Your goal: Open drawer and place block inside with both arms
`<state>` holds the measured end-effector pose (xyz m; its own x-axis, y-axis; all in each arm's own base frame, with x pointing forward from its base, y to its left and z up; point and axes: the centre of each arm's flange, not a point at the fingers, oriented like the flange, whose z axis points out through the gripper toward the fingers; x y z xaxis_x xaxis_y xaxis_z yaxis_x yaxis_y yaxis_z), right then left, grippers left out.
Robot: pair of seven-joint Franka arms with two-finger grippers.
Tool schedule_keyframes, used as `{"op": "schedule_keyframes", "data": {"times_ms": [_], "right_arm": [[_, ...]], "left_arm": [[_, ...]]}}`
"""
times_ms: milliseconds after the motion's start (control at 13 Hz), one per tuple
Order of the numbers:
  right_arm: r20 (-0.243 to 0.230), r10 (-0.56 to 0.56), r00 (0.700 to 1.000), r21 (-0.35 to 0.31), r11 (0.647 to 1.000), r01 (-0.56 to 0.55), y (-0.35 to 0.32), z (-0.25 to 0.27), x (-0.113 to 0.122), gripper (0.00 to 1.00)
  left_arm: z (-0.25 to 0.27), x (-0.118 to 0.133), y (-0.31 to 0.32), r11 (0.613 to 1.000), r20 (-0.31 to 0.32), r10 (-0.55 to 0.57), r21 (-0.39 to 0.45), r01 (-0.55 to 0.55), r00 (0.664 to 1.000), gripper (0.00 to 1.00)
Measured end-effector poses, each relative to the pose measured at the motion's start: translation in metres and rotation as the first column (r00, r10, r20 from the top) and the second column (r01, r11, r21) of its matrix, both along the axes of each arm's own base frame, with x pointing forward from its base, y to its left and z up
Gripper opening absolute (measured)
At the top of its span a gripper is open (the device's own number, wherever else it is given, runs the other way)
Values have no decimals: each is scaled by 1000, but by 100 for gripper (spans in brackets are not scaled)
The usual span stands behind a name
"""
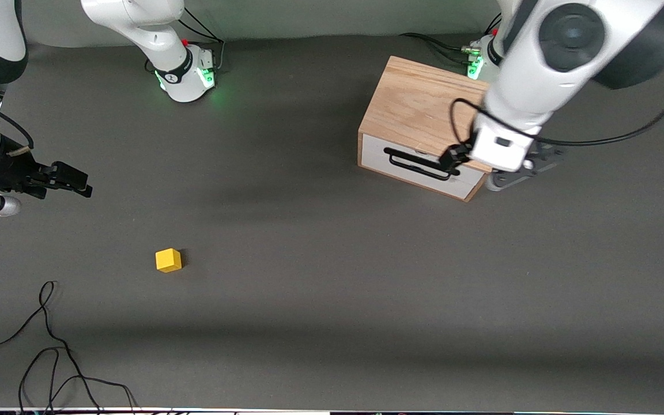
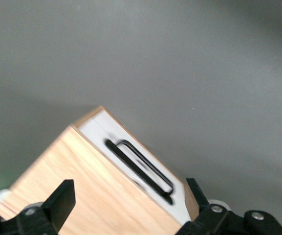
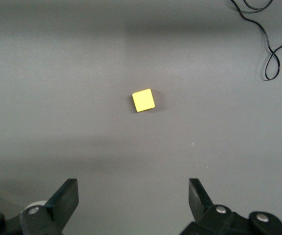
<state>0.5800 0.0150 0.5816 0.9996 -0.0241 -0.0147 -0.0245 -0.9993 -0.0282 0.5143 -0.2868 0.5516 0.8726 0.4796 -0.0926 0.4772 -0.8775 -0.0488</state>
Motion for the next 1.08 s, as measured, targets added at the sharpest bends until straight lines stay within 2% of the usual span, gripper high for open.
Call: {"op": "schedule_keyframes", "data": {"times_ms": [231, 385, 615, 923, 1077], "right_arm": [[-14, 0, 1000, 0, 1000, 0, 0, -8, 3, 100], [-22, 0, 1000, 0, 1000, 0, 0, -13, 5, 100], [-32, 1, 999, -1, 1000, -1, 0, -19, 7, 100], [-35, 1, 999, -1, 1000, -1, 1, -21, 8, 100], [-18, 0, 1000, 0, 1000, 0, 1, -26, 14, 100]], "left_arm": [[-24, -24, -67, 978, 2, 208, 22, -208, 978, 100], [-40, -35, -93, 960, -7, 278, 46, -277, 961, 100], [-50, -38, -95, 938, -25, 340, 86, -337, 940, 100], [-57, -45, -83, 920, -100, 374, 169, -355, 922, 100], [-64, -45, -82, 915, -113, 381, 186, -357, 918, 100]]}}
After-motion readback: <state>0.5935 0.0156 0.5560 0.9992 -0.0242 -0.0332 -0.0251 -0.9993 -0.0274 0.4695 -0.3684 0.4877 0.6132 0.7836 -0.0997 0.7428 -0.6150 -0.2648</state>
